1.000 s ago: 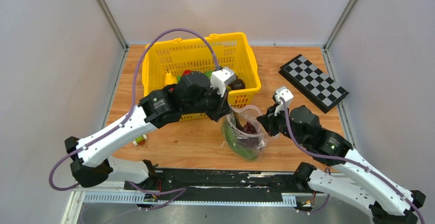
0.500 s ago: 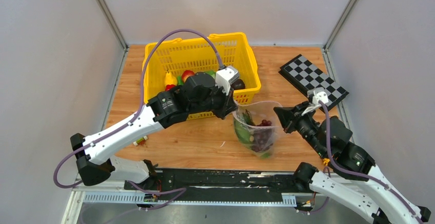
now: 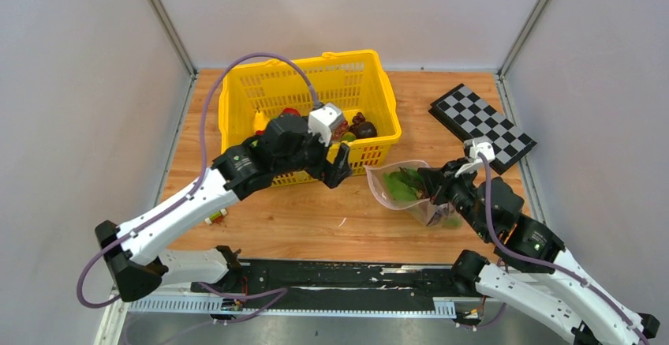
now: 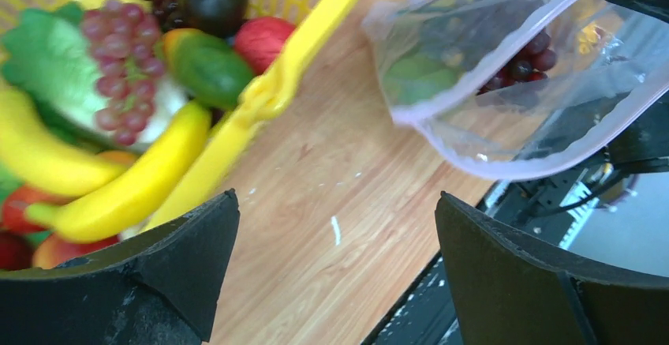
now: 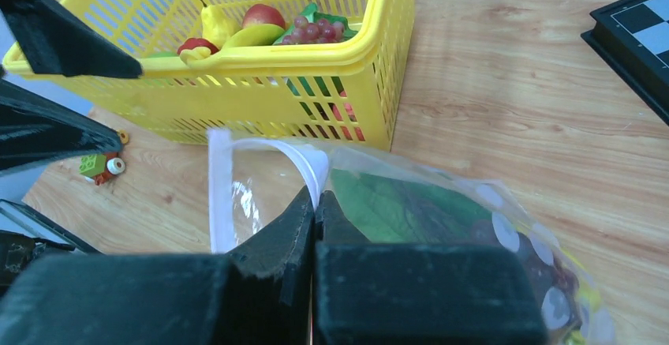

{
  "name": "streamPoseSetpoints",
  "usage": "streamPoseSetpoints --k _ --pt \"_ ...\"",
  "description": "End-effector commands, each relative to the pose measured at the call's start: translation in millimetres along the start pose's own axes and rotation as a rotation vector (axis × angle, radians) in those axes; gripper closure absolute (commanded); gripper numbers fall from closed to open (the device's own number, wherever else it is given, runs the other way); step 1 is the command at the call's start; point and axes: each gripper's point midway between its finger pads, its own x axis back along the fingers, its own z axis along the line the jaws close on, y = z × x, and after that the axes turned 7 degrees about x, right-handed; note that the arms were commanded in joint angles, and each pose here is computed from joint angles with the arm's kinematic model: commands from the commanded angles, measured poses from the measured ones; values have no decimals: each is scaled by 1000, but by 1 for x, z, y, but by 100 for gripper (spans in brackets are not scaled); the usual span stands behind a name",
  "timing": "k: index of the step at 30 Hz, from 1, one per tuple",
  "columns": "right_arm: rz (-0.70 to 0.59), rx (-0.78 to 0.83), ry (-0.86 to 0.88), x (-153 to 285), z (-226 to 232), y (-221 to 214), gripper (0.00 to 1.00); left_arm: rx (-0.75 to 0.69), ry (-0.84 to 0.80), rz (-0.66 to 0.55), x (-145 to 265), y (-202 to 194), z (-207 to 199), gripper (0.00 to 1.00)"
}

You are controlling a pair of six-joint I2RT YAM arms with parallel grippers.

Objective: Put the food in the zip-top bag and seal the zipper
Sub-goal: Adjust the zipper food storage bag at the center of the board, then pick up the fake fruit from the bin.

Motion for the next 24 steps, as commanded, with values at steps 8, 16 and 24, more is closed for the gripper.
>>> streamPoseSetpoints --k 8,16,24 --pt "-39 -68 132 -18 37 18 100 66 421 -188 71 65 126 0" --pt "-7 -59 178 -25 49 14 100 140 588 77 39 30 219 0" --pt "-10 -53 173 -19 46 14 100 235 546 283 21 -19 264 0"
